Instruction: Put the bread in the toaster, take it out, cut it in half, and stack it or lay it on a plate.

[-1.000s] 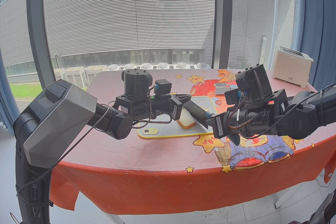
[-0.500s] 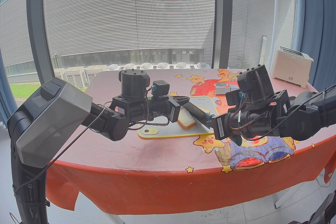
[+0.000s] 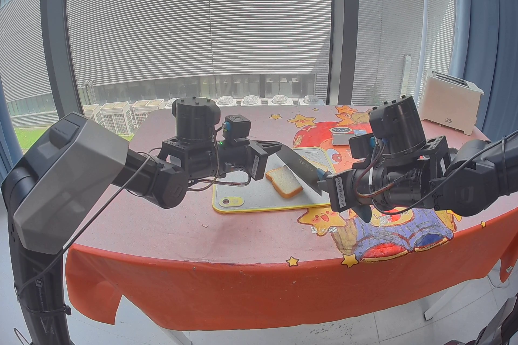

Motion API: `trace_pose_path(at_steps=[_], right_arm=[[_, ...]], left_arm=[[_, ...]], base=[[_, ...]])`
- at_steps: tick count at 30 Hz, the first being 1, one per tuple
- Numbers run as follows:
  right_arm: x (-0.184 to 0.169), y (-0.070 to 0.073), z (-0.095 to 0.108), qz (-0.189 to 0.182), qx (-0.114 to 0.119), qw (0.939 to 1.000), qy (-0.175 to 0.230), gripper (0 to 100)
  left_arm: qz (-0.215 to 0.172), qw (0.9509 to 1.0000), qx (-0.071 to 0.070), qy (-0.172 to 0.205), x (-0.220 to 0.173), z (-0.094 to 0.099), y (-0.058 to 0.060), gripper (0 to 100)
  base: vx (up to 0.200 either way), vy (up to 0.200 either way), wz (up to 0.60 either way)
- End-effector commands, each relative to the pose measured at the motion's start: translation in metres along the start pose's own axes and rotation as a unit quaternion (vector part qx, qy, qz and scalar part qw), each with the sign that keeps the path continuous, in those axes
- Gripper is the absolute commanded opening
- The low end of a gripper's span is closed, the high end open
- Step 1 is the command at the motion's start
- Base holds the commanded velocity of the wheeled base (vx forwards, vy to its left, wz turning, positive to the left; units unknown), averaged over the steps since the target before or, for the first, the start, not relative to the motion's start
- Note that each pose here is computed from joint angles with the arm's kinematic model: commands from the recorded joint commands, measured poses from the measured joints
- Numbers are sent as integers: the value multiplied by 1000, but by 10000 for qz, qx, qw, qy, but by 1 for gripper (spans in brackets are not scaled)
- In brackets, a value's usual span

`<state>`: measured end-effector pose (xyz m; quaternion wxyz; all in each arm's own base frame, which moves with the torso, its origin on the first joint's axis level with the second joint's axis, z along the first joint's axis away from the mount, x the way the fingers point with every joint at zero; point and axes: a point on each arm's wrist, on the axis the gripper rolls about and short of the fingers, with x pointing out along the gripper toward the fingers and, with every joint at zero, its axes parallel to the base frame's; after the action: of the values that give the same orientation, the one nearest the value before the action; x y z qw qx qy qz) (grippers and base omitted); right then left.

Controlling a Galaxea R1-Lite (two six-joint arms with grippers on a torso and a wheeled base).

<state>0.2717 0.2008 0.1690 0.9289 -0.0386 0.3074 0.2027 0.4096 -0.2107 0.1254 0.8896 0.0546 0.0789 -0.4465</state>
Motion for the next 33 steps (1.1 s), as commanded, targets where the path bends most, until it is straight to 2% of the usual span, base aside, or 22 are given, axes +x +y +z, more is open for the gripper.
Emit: trace_pose_path(at_steps=[1,6,13,18,33], right_arm=[[1,1,0,17,3,10000,-44,0],[3,1,-1,10,5,9999,-129,0],[2,-1,-1,-7,12,9999,-137,0],[0,-1,-1,-13,21,9999,-146,0],[-4,-1,-2,9,31,9997,-235,0]], left_arm=[[97,9996,105,-242,-16,22,2,0],[155,9994,118,-281,-35,34,-1,0],[405,9990,75,-184,-56,37,-10,0],[592,9981,0,-145,-83,43,-23,0],[886,9960,-14,-99,-146,50,-54,0]], base=[[0,0,0],[0,0,0],[0,0,0],[0,0,0],[0,0,0]])
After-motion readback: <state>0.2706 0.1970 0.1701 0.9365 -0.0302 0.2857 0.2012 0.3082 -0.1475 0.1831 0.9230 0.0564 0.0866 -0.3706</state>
